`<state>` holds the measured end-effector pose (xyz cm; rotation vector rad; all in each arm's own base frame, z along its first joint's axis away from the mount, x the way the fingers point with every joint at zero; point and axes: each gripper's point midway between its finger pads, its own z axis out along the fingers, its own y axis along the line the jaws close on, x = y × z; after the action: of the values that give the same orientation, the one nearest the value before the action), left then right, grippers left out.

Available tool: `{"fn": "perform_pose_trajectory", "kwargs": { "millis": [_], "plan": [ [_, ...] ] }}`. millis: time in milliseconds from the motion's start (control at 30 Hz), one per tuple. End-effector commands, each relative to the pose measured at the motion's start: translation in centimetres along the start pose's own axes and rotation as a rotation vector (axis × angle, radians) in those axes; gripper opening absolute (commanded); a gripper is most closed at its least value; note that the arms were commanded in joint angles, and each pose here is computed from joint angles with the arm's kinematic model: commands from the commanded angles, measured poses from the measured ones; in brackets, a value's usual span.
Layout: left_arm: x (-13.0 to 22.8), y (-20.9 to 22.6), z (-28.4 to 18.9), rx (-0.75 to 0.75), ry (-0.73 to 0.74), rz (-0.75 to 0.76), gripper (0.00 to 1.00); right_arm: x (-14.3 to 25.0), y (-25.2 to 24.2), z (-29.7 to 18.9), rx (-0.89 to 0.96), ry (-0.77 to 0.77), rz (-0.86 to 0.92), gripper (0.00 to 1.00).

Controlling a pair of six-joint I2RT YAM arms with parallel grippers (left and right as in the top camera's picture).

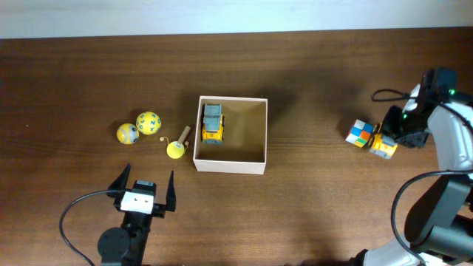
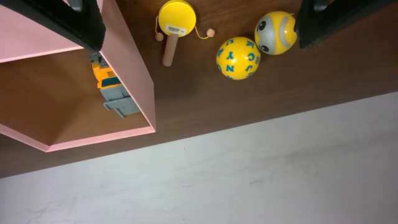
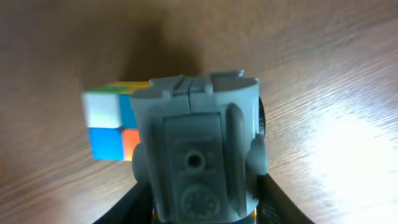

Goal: Pack container
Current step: 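Carry the held truck left over the pink box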

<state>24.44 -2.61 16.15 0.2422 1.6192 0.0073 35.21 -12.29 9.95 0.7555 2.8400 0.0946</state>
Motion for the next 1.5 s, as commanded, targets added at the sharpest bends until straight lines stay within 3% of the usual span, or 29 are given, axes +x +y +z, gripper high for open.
{"fn": "perform_pose_trajectory", "kwargs": {
  "millis": [0, 333, 767, 967, 1467],
  "plan": [
    [0.2, 0.1, 0.0, -0.007, 0.001, 0.012, 0.99, -2.0, 2.3, -3.2, -0.041, -0.068, -0.093, 0.39],
    [0.2, 0.1, 0.0, -0.007, 0.001, 0.012, 0.99, -2.3, 12.1, -11.0, -0.268, -0.148, -0.38, 0.39],
    [0.2, 0.1, 0.0, -0.007, 0.001, 0.012, 0.99, 5.0, 26.2, -14.9, -0.497, -0.145, -0.68, 0.39],
    [0.2, 0.1, 0.0, -0.007, 0.001, 0.012, 0.99, 7.5, 30.2, -15.2, -0.497, -0.162, -0.653, 0.38],
    [0.2, 0.1, 0.0, -0.007, 0.001, 0.012, 0.99, 11.4, 34.2, -12.0, -0.259, -0.241, -0.433, 0.38]
  ]
}}
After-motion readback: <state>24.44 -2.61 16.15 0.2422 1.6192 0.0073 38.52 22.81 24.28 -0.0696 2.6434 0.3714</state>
